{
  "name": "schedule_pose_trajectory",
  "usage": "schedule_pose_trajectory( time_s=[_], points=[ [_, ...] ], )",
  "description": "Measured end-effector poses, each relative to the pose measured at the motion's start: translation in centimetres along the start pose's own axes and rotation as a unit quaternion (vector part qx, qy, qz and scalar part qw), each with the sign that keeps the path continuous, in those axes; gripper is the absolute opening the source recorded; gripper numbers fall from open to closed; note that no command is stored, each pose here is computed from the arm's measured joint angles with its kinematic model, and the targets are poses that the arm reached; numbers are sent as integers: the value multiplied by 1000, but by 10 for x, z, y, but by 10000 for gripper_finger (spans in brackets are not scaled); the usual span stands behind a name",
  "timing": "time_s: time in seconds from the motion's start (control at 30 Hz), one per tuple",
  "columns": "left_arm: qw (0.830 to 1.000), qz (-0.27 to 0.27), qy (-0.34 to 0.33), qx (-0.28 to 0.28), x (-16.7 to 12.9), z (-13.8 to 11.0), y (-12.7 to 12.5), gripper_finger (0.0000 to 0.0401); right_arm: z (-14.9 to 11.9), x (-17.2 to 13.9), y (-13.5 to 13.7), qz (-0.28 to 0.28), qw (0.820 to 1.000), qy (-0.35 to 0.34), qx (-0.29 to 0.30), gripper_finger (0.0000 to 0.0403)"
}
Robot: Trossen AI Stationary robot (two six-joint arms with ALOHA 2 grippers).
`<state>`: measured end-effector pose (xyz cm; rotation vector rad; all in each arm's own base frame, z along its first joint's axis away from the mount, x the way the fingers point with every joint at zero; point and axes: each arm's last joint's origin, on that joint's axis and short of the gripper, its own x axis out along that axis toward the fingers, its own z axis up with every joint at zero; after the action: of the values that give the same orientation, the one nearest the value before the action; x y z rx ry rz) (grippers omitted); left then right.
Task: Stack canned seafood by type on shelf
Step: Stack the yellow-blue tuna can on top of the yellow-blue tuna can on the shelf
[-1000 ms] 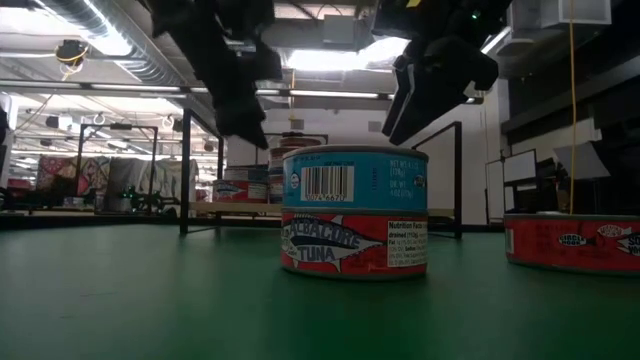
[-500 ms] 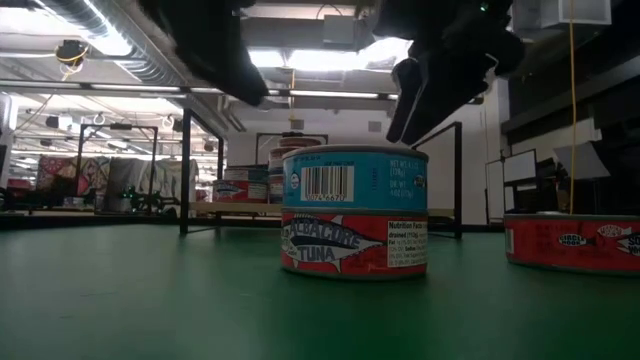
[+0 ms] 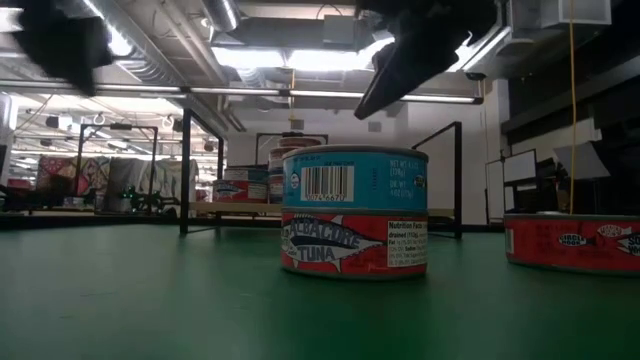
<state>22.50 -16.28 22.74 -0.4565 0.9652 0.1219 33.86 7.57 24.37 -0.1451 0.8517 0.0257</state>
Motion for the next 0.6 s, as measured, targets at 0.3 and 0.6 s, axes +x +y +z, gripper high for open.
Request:
schedule_pose_trajectory(
  time_s=[0.3, 0.6],
  points=[
    [994, 66, 79, -20, 17, -36, -4, 262, 0, 0, 0, 0, 1000, -2, 0, 260],
    [987, 111, 109, -43, 44, -43, 0, 262, 0, 0, 0, 0, 1000, -3, 0, 260]
  ],
)
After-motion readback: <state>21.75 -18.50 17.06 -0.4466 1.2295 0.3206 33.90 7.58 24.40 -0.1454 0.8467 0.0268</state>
